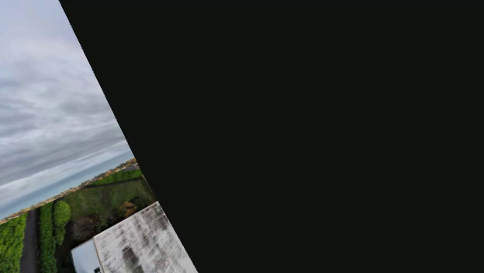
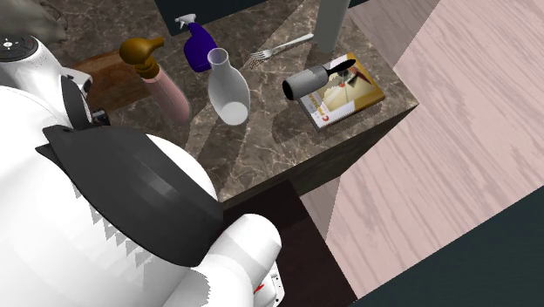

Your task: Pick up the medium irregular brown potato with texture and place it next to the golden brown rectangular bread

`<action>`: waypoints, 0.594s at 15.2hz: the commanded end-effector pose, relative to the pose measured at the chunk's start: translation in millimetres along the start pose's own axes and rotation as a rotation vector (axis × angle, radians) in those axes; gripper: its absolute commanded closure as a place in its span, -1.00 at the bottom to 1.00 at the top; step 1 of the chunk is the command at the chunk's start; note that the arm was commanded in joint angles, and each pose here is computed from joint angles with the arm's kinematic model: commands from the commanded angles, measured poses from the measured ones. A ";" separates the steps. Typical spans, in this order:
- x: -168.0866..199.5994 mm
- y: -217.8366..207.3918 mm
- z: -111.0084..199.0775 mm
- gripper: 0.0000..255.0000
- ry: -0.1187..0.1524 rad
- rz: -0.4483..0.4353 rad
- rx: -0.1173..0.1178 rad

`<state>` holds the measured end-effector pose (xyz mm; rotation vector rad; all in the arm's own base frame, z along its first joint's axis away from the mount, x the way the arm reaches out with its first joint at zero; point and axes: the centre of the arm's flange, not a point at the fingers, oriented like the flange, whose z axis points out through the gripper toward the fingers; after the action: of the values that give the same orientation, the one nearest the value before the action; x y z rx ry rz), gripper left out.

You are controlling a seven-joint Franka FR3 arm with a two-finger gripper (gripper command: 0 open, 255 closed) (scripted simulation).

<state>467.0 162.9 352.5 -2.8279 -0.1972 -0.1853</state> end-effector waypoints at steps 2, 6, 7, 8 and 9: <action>-1.5 5.1 15.7 1.00 0.000 0.000 0.000; -2.1 6.3 19.5 1.00 0.000 0.000 0.000; -2.1 6.3 19.5 1.00 0.000 0.000 0.000; -2.1 6.3 19.5 1.00 0.000 0.000 0.000; -2.1 6.3 19.5 1.00 0.000 0.000 0.000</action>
<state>469.0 167.6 339.8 -2.8191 -0.2090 -0.2059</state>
